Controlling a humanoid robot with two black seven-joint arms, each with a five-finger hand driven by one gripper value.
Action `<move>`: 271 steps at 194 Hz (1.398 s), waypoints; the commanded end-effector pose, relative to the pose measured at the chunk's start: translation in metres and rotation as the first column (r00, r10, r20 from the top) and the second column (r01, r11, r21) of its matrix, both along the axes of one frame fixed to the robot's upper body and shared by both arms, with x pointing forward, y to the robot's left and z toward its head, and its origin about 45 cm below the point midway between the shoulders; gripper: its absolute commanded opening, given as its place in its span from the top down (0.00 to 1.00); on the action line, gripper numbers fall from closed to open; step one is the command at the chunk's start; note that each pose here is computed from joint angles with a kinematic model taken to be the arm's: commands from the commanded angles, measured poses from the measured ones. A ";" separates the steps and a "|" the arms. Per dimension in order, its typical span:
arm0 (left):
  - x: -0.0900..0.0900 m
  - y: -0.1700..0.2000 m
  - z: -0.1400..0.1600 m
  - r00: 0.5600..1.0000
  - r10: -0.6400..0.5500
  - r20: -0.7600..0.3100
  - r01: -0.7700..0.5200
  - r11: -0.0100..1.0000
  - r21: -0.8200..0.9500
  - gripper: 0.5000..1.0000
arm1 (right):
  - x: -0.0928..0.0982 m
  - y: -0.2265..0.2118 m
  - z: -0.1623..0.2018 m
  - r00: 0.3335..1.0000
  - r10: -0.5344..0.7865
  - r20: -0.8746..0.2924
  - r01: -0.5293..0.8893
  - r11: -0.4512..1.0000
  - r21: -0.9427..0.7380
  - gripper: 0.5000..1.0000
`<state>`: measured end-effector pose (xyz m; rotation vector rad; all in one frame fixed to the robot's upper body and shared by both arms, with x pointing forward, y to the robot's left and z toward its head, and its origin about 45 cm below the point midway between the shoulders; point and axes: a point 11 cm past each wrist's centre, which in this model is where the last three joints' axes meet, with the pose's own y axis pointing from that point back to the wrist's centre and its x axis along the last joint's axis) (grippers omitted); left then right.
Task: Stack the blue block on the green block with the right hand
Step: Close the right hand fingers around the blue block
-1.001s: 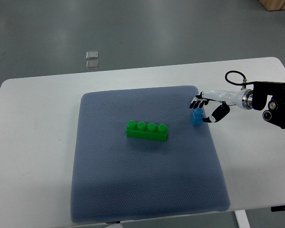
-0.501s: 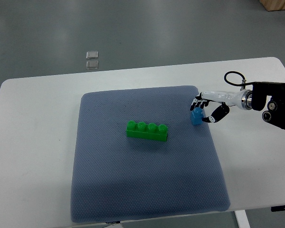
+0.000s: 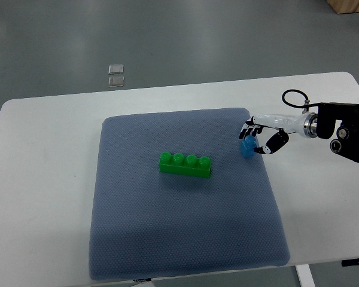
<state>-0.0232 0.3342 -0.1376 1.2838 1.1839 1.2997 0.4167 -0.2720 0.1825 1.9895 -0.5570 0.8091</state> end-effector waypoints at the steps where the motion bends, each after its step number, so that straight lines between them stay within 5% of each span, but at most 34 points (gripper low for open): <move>1: 0.000 0.000 0.000 1.000 0.000 0.001 0.000 1.000 0.001 0.00 | 0.000 0.001 0.001 1.000 0.002 0.002 -0.002 1.000 -0.001 0.61; 154: 0.000 0.000 0.000 1.000 0.000 0.001 0.000 1.000 0.001 0.00 | -0.001 0.003 -0.002 1.000 0.029 0.007 -0.029 0.999 -0.028 0.70; 271: 0.000 0.000 0.000 1.000 0.000 0.001 0.000 1.000 0.001 0.00 | 0.000 0.004 0.001 0.999 0.050 0.020 -0.049 0.998 -0.038 0.98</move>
